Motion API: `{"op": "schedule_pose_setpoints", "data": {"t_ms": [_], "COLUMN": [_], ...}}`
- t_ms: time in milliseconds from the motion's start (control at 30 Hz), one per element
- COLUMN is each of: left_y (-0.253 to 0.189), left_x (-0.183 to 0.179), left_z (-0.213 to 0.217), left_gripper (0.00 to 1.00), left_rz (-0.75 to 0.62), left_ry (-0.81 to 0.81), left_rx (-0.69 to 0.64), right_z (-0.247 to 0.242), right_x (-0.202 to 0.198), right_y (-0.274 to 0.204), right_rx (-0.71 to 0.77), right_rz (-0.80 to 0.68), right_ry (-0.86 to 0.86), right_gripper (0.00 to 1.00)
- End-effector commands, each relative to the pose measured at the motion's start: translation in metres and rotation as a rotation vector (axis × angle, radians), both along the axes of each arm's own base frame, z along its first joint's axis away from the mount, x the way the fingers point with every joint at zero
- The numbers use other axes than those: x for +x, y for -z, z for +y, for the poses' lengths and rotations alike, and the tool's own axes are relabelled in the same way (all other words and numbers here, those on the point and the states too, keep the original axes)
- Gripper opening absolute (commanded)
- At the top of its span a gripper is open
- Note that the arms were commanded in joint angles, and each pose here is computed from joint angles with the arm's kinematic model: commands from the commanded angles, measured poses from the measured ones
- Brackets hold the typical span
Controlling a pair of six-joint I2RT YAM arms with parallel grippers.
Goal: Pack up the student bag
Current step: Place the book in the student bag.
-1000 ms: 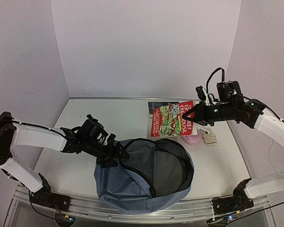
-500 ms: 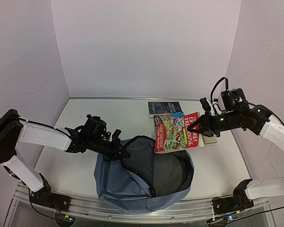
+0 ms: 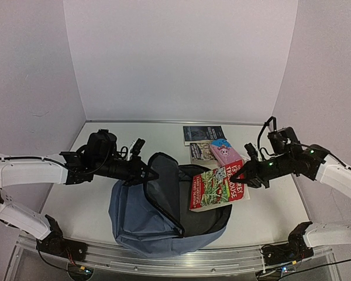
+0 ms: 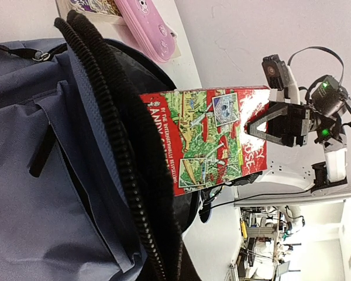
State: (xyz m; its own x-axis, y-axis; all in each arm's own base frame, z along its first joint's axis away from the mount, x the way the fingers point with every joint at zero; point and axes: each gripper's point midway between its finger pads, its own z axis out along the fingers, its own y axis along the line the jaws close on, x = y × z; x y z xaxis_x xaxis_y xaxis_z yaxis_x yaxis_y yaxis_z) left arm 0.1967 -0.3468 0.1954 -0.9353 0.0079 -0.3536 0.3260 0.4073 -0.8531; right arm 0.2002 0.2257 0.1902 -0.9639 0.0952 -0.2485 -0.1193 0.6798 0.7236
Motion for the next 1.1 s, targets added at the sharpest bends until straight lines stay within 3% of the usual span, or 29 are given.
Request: {"op": "schedule_pose_setpoints", "data": {"t_ms": [0, 467, 1067], "left_y": [-0.047, -0.096, -0.113], "left_x": [0.000, -0.011, -0.015], "left_z": [-0.010, -0.018, -0.013], "left_gripper": [0.00, 0.00, 0.00], "left_rz": [-0.111, -0.185, -0.236], "left_ry": [0.056, 0.159, 0.170], "left_rx": [-0.104, -0.186, -0.194], "right_z": [0.021, 0.041, 0.102], "right_x": [0.009, 0.020, 0.011], "right_y": [-0.026, -0.001, -0.002], "right_rx": [0.163, 0.167, 0.350], "right_rz": [-0.057, -0.035, 0.006], "right_ry": [-0.016, -0.052, -0.122], "right_gripper": [0.00, 0.00, 0.00]}}
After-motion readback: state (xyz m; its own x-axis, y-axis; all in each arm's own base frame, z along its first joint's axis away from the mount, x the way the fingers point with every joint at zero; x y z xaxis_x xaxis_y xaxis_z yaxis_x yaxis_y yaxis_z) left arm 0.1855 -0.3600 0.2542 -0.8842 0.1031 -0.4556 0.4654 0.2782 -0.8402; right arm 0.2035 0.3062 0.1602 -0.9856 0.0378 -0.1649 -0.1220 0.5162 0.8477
